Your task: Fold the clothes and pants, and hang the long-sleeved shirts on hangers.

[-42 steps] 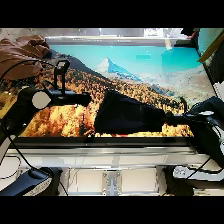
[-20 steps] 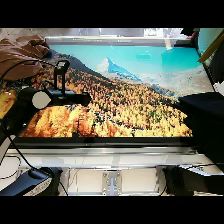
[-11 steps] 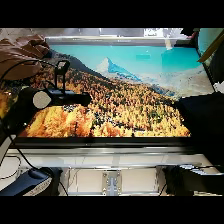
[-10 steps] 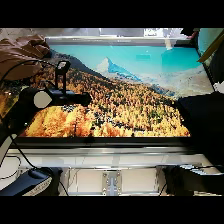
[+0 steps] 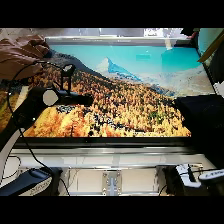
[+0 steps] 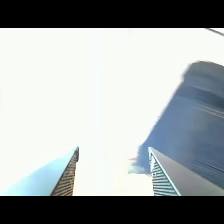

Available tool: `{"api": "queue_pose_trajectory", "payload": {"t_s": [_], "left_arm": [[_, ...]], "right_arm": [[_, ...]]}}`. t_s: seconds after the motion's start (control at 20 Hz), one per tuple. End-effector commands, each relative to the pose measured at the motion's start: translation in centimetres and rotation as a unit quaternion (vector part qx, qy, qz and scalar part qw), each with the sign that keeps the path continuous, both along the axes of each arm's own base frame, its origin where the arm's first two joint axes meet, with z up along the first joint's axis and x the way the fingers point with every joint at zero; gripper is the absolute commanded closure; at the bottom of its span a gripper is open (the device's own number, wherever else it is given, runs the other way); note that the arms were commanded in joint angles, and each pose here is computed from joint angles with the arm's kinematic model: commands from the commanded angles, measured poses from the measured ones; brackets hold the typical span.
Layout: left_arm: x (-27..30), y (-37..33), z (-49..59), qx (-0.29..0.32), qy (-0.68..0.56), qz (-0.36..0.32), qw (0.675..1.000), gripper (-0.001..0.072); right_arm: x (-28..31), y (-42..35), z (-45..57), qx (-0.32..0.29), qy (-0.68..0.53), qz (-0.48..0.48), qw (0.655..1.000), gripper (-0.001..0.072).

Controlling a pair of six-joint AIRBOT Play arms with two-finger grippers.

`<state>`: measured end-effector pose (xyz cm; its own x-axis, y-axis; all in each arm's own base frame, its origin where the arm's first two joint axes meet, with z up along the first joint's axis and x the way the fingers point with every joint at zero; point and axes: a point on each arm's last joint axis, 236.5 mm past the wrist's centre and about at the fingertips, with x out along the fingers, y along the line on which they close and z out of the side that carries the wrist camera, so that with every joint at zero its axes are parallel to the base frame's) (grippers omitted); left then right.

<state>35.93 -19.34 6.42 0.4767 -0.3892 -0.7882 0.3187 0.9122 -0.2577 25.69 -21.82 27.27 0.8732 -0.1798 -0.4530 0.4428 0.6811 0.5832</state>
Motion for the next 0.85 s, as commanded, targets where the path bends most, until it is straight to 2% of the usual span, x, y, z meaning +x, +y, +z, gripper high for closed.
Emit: {"api": "queue_pose_trajectory", "payload": {"t_s": [0.0,0.1,0.2,0.35,0.8], "left_arm": [[0.5,-0.1,0.8,-0.007,-0.016,0.004,1.0,0.0002],[0.4,-0.1,1.1,-0.009,-0.019,0.004,1.0,0.0002],[0.4,-0.1,1.0,-0.008,-0.019,0.003,1.0,0.0001],[0.4,-0.1,0.9,-0.008,-0.018,0.003,1.0,0.0001],[0.4,-0.1,0.9,-0.008,-0.017,0.003,1.0,0.0001]], "right_arm": [[5.6,15.1,4.4,-0.108,-0.069,0.265,0.956,0.0228],[6.7,22.2,0.2,-0.117,-0.014,0.384,0.916,0.0228],[7.1,27.2,-5.1,-0.156,0.052,0.464,0.871,0.0229],[7.5,31.0,-9.0,-0.207,0.105,0.509,0.829,0.0228],[8.4,31.7,-9.8,-0.202,0.112,0.505,0.832,0.0228]]}}
